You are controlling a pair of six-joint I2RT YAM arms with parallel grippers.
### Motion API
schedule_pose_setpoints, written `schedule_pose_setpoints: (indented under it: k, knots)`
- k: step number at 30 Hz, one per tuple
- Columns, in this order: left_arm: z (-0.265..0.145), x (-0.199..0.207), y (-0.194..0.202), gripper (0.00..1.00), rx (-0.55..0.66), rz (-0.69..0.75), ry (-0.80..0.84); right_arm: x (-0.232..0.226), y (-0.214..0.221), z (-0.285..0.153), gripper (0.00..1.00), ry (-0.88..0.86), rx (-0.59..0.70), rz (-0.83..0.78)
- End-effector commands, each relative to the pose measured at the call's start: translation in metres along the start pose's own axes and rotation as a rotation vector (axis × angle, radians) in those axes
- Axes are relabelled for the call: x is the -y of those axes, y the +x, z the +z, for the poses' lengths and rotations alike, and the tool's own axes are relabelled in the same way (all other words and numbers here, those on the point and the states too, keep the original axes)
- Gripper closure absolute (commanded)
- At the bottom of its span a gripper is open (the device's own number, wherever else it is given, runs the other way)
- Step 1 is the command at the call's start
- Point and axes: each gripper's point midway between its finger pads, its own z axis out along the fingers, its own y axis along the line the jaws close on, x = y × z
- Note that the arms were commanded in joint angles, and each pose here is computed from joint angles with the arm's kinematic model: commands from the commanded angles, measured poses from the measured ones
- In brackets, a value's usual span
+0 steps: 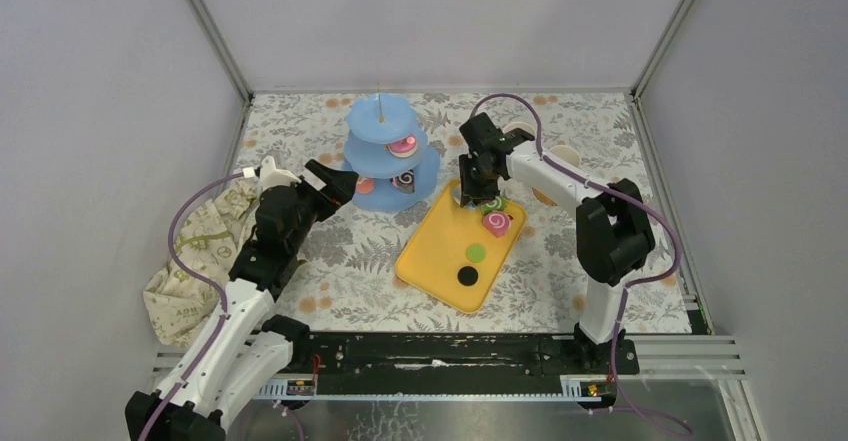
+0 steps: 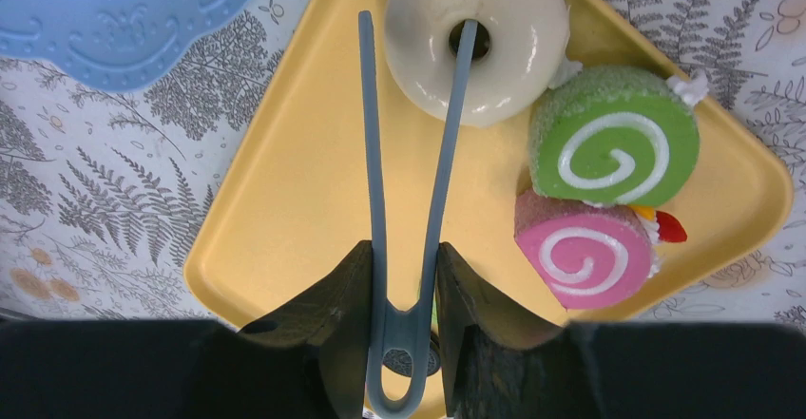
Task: Serve the afternoon tea
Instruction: Pick up the desert from the tray.
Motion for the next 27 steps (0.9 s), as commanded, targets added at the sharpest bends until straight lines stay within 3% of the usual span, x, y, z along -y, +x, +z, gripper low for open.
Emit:
schedule_pose_setpoints:
  k: [1, 16, 27]
  knots:
    - [-0.001, 0.016, -0.010, 0.00, 0.042, -0.017, 0.065, -0.009, -0.017, -0.007, 0.66, -0.043, 0.008, 0.014]
    - [-0.005, 0.018, -0.008, 0.00, 0.039, -0.027, 0.085, -0.006, -0.036, -0.011, 0.66, -0.017, -0.081, 0.023]
    - [-0.004, 0.017, -0.006, 0.00, 0.032, -0.028, 0.085, 0.003, -0.024, 0.007, 0.64, -0.001, -0.171, 0.013]
